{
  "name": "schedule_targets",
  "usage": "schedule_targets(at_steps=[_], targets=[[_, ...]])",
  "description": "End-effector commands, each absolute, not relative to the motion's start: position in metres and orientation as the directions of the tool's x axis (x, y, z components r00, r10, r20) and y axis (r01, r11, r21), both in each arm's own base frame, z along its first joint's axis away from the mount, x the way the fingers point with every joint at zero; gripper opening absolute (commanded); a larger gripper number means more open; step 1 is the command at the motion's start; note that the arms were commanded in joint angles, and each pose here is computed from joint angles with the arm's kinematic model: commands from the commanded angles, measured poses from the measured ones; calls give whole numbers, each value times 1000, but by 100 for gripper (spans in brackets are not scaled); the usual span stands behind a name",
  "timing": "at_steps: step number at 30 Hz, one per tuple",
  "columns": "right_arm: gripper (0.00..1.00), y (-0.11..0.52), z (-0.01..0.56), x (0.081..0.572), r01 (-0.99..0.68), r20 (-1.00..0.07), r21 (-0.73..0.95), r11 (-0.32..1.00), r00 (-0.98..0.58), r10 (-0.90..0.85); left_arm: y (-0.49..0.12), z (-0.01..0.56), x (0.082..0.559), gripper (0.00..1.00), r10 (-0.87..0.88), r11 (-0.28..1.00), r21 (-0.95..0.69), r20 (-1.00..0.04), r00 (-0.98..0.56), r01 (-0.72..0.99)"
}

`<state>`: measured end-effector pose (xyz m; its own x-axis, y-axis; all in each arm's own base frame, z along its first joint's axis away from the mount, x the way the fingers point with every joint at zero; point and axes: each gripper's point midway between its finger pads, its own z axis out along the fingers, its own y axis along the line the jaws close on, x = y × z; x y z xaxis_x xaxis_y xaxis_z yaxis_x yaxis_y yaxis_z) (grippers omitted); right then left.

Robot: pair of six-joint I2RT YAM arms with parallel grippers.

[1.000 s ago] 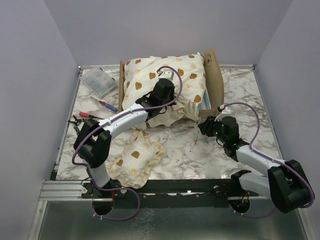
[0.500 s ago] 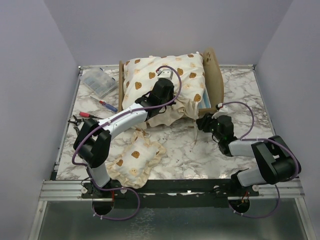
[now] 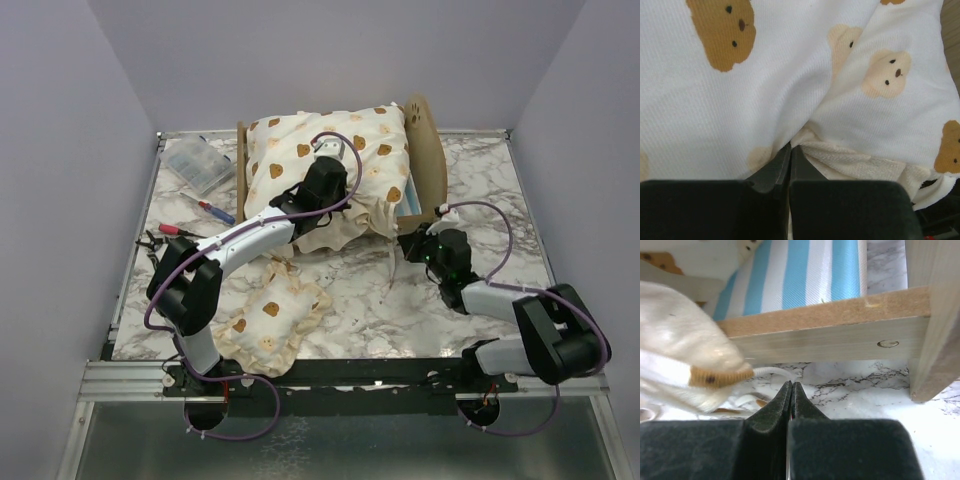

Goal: Set up the pet bed

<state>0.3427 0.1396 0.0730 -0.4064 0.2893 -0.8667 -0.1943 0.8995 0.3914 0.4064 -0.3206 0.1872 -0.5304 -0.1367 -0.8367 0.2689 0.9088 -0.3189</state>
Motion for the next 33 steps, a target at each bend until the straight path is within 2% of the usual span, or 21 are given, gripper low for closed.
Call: schedule_targets(at_steps=[1,9,22,27,33], targets=[[1,133,87,327,-195,-866,373,907,-425,264,-308,185,409,0,-137,922,-303,-840,-525,243],[1,111,147,325,-177,-916,221,959,-376,142,-305,191,410,0,-144,921,-305,-845,-515,243],[1,92,269,390,-114,-989,-57,992,-132,-72,-327,222,407,0,-211,858,-412,-827,-522,307],[1,82,283,401,-60,-988,-121,991,-93,-127,-333,225,405,0,-234,836,-446,-816,-528,319],[1,77,257,405,-36,-983,-154,987,-99,-157,-337,222,404,0,-246,823,-467,-807,-537,324]])
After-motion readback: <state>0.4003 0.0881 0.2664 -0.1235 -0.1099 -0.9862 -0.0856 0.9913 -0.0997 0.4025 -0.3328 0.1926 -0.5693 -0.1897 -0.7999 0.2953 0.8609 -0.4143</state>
